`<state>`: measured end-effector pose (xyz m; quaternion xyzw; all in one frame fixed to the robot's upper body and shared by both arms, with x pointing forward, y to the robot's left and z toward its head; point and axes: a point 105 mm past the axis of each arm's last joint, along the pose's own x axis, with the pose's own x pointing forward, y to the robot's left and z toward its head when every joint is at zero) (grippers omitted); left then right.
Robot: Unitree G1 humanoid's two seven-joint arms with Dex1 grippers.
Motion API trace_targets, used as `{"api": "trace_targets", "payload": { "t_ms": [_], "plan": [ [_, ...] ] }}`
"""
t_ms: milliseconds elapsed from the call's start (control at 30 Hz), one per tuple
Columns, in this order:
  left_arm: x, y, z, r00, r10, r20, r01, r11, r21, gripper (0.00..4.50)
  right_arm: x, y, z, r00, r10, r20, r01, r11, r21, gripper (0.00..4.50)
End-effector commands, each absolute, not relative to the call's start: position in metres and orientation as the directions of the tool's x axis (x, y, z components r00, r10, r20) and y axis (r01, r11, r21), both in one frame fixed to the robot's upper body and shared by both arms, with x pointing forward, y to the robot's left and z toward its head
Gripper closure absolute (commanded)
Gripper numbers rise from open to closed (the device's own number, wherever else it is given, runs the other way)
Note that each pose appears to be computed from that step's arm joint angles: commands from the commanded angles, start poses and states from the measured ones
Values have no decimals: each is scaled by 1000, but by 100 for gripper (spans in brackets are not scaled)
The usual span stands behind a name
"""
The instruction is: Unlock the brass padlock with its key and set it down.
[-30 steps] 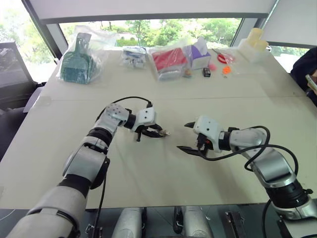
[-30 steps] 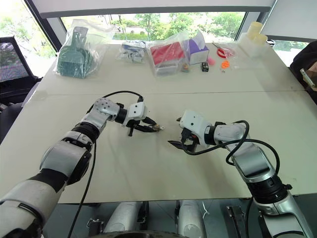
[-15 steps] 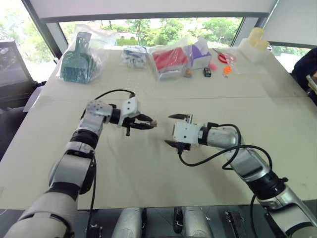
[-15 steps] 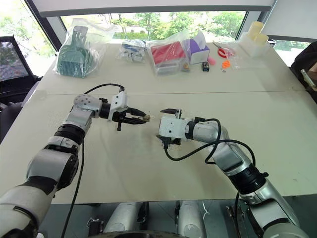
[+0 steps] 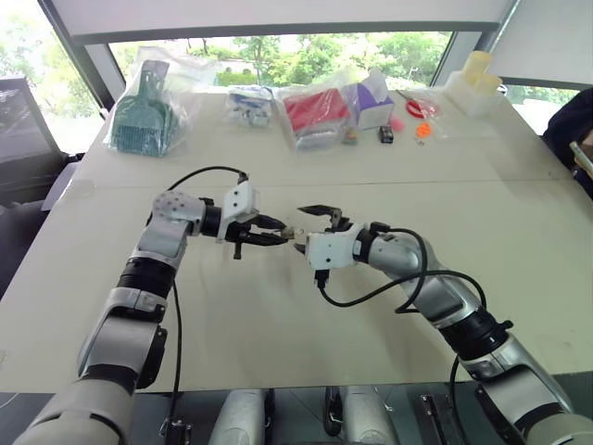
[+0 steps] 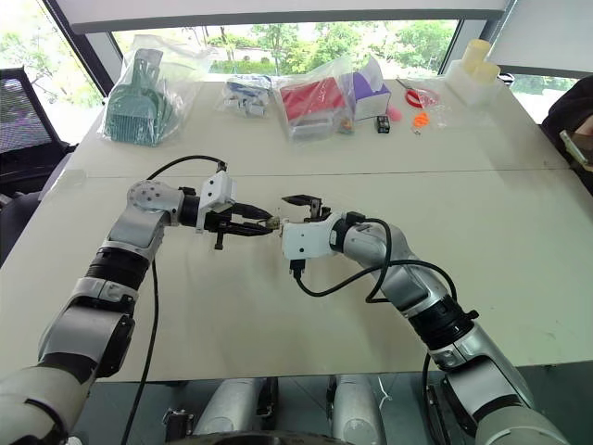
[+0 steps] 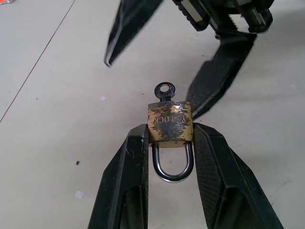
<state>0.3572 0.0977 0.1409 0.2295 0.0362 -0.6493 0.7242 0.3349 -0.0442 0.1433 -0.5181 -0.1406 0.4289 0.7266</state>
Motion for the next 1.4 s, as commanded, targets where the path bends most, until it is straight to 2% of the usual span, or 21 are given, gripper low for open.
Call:
{"api": "trace_targets", "payload": {
  "t_ms": [33, 67, 133, 167, 333, 400, 533, 733, 933, 1233, 1400],
  "plan": [
    [358, 97, 151, 163, -929, -331, 947, 53, 318, 375, 334, -39, 158, 580, 791, -197, -439, 99, -893, 278],
    [358, 96, 151, 162, -929, -332, 947, 52, 318, 375, 334, -39, 158, 579, 791, -197, -438, 98, -893, 343],
    [358, 96, 150, 162, -929, -334, 946, 50, 319, 375, 333, -38, 158, 576, 793, -197, -439, 96, -893, 438],
    [358, 96, 150, 161, -928, -335, 946, 49, 321, 375, 333, -37, 158, 573, 794, -200, -440, 93, -893, 445],
    [358, 93, 153, 166, -931, -326, 935, 43, 353, 375, 331, -36, 159, 556, 804, -212, -478, 101, -872, 445],
    [357, 89, 157, 171, -933, -316, 919, 36, 393, 375, 334, -37, 160, 555, 798, -235, -552, 142, -822, 445],
    [353, 81, 161, 179, -932, -316, 847, -17, 531, 375, 330, -35, 158, 473, 817, -330, -751, 178, -636, 445],
    [345, 75, 163, 167, -930, -328, 726, -109, 679, 375, 325, -31, 159, 359, 829, -428, -896, 179, -405, 445],
    [343, 74, 170, 167, -937, -306, 677, -117, 727, 375, 317, -26, 161, 307, 838, -451, -937, 182, -298, 445],
    [339, 70, 179, 161, -942, -293, 547, -162, 821, 375, 315, -22, 164, 314, 835, -451, -943, 216, -255, 445],
    [340, 71, 182, 171, -948, -270, 509, -150, 847, 375, 317, -21, 167, 350, 835, -425, -927, 242, -287, 445]
  ]
}}
